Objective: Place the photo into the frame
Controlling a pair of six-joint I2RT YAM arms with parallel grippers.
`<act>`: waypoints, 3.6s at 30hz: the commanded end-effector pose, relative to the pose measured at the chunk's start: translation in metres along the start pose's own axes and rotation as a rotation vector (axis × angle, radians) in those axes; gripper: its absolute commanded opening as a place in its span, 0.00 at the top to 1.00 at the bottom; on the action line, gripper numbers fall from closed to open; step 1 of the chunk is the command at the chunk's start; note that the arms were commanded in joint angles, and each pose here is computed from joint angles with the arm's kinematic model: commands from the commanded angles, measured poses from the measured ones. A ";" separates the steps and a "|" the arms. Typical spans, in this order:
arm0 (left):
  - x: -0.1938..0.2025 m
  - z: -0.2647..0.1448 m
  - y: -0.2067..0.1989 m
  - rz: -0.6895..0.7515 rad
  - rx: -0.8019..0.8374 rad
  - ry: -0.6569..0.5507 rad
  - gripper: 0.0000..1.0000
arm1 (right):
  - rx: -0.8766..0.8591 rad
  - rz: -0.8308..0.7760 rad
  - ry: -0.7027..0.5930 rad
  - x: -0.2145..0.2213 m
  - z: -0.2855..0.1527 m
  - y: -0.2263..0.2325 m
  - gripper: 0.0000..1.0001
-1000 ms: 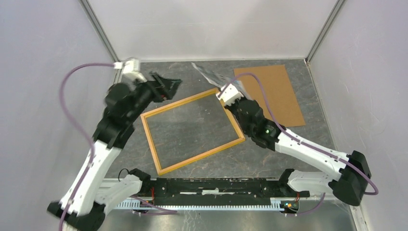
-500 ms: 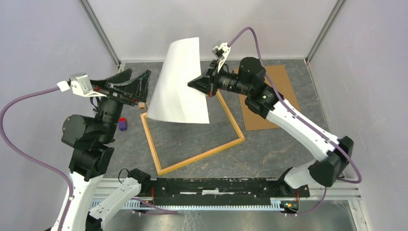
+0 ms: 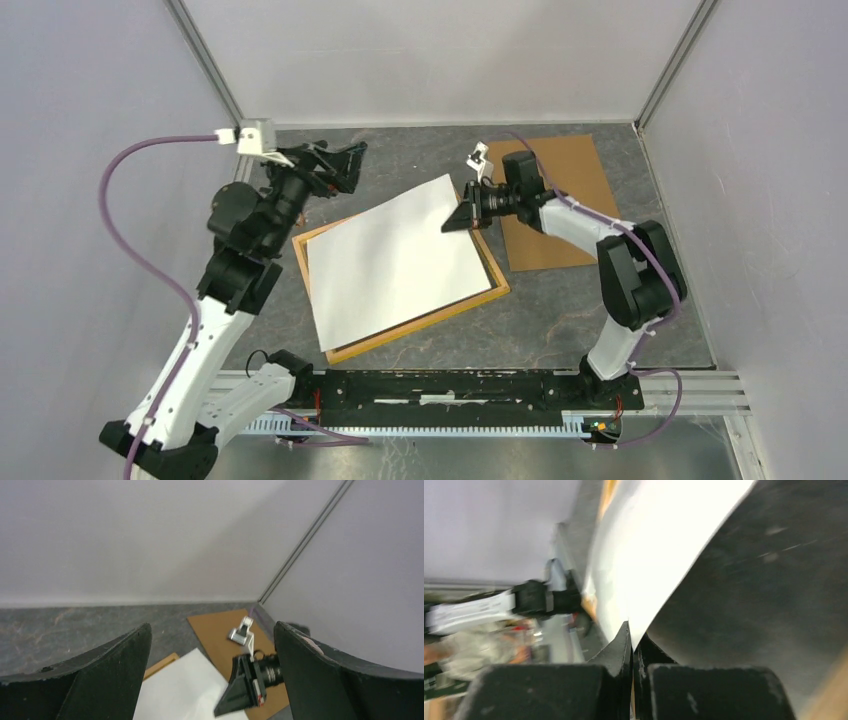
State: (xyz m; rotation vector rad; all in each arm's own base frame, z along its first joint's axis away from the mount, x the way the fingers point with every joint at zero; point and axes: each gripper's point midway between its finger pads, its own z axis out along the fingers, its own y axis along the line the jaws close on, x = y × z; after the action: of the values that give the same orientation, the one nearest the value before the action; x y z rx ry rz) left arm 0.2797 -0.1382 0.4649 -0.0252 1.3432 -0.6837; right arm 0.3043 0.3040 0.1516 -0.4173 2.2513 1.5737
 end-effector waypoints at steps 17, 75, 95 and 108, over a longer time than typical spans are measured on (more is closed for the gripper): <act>0.075 0.017 0.033 0.095 -0.047 0.160 0.01 | 0.328 -0.210 0.256 -0.016 0.001 -0.107 1.00; 0.175 0.041 0.023 -0.056 -0.076 0.504 0.00 | 1.372 -0.365 -0.281 -0.003 -0.228 -0.157 0.02; 0.405 0.085 -0.087 -0.215 -0.224 1.081 0.00 | 1.359 0.137 -0.465 0.011 -0.355 -0.253 0.02; 0.501 0.104 -0.083 -0.427 -0.467 1.043 0.00 | 1.322 0.213 -0.503 0.014 -0.372 -0.275 0.02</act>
State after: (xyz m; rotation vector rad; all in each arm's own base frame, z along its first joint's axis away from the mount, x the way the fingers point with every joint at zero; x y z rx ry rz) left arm 0.3488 -0.4582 0.0712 -0.1879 2.6137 -0.6703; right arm 0.3488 -0.1345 0.0249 0.5257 2.4105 -0.0714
